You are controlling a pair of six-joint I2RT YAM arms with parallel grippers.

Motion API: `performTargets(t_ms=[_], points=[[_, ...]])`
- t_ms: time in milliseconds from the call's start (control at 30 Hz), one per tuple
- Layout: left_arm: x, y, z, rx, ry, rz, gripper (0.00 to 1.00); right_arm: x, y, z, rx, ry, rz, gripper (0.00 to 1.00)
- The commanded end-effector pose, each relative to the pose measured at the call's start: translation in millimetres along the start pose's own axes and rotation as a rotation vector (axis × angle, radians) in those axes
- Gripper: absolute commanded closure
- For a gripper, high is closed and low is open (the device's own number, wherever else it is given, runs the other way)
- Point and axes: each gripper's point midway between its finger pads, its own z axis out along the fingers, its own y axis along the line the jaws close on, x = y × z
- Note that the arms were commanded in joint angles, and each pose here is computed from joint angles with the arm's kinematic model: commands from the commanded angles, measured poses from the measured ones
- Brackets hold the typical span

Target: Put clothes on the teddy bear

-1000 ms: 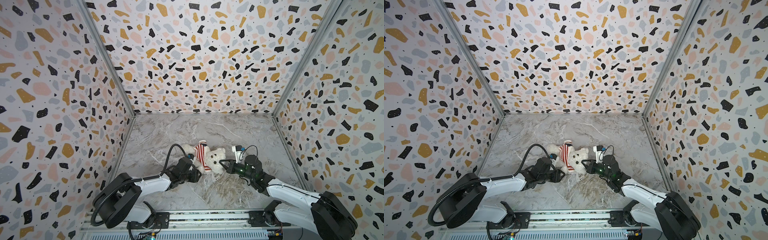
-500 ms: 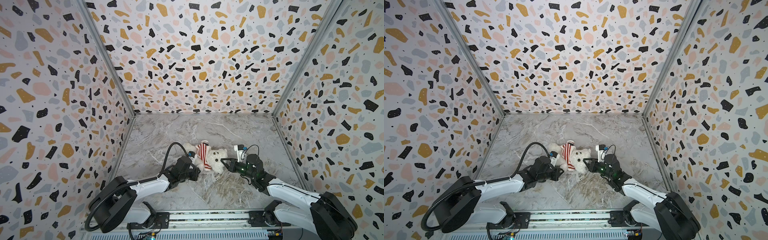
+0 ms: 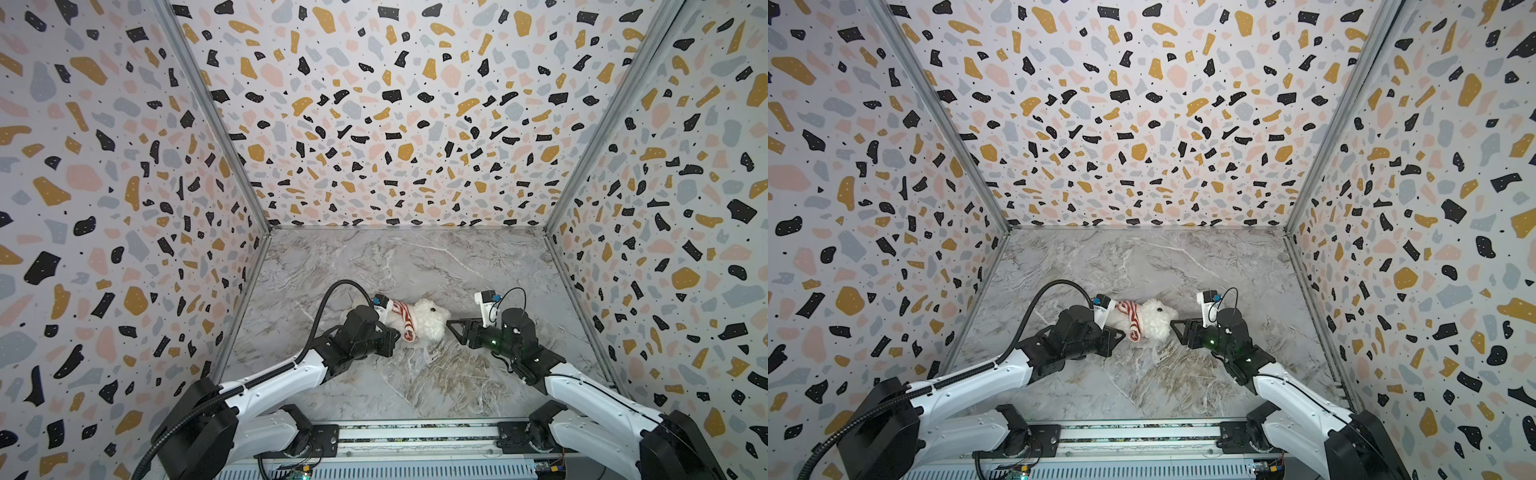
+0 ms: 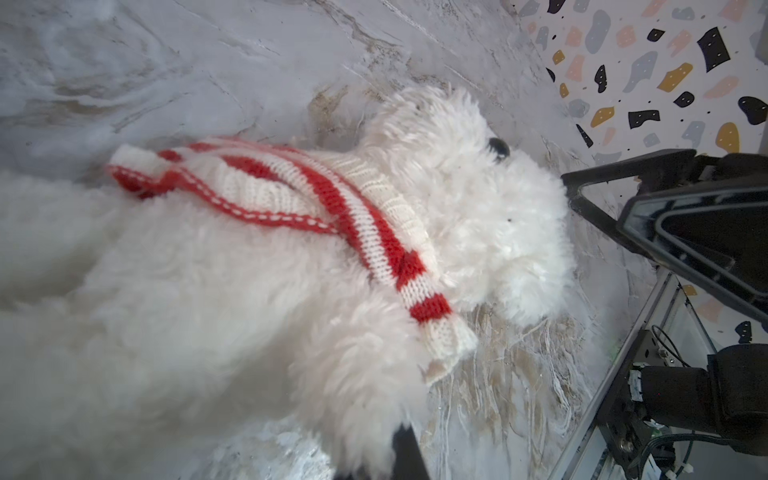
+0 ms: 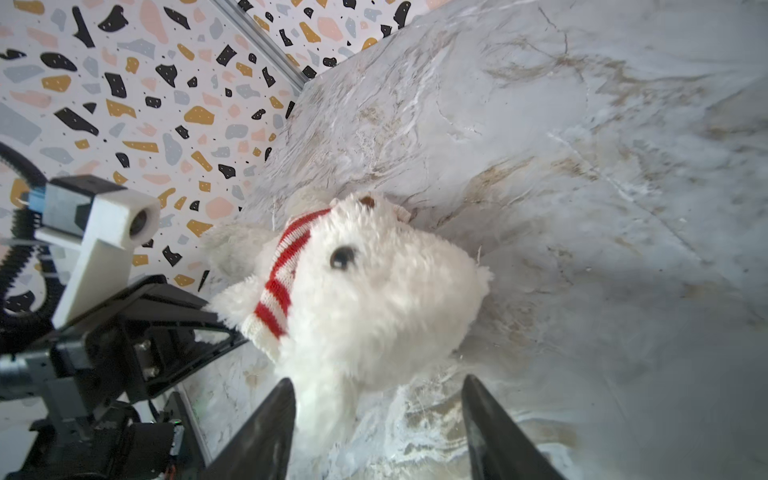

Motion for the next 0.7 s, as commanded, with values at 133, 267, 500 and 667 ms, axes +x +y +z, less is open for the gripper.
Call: performTargets(t_ms=[133,267,500,667], points=[[-18,-13,-4,0.037,-0.034,0.021,1.00,-4,18,-8,0.029,0.027,-0.190,0.25],[-15,-14,-3,0.052,-0.029,0.011,1.00,3,33,4,-0.009,0.062,-0.217,0.24],[-6,-16,-4,0.080,-0.008,0.011,1.00,0,35,32,0.003,0.081,-0.229,0.23],[1,-17,-9,0.094,0.007,0.021,1.00,-4,27,50,0.049,0.096,-0.230,0.25]])
